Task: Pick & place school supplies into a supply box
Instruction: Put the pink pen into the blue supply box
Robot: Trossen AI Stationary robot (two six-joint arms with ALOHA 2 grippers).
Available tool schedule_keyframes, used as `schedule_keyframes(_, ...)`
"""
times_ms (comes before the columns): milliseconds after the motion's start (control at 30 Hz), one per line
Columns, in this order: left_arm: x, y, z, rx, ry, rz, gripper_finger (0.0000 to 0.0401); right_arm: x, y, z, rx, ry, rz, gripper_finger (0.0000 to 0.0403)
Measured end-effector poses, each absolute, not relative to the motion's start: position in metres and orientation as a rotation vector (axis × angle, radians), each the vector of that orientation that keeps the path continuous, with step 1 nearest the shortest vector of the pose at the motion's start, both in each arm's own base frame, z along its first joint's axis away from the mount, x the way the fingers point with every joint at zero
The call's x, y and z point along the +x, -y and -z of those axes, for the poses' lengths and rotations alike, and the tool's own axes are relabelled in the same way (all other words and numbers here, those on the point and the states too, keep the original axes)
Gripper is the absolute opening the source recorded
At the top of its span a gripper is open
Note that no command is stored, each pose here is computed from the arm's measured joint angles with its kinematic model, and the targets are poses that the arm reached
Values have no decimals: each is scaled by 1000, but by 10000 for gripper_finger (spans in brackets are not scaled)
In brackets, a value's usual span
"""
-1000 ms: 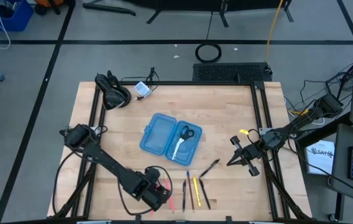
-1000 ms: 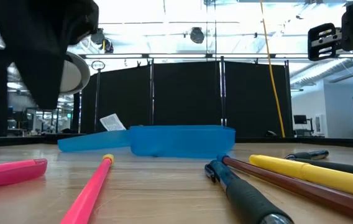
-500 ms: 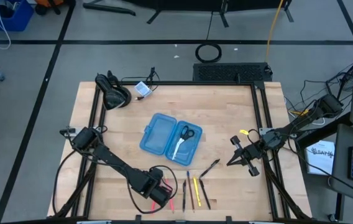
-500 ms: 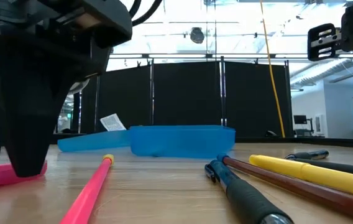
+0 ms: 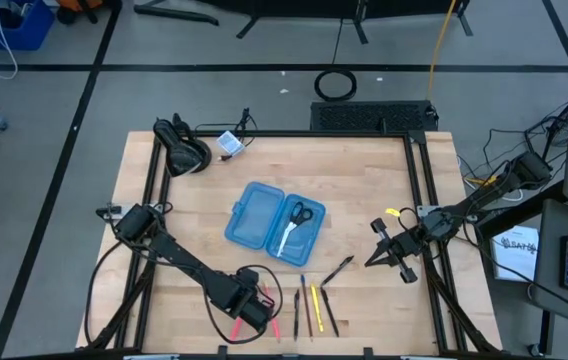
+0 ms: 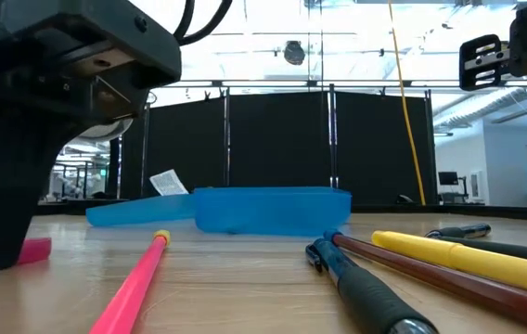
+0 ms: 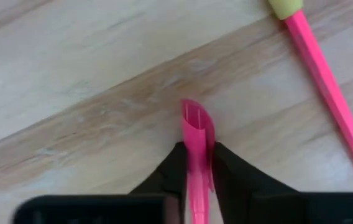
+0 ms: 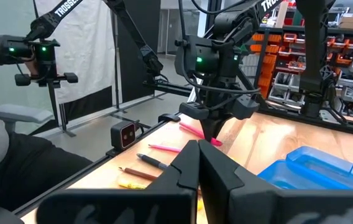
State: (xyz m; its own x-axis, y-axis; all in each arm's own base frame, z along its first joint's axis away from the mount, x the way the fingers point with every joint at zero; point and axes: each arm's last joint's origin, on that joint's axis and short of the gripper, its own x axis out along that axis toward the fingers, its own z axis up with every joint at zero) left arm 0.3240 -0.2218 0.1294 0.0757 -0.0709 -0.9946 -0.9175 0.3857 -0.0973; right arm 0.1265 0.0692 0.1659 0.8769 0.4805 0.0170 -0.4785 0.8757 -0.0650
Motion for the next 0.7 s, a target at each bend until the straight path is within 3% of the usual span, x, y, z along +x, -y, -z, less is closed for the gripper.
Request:
schedule_keyframes(367, 327, 224, -133, -949, -1333, -727, 45, 127, -69, -166, -59, 33, -501, 0)
schedule_keyframes(700, 321, 213, -170, -891, -1175, -720, 44, 127, -69, -166, -60, 33, -501, 0)
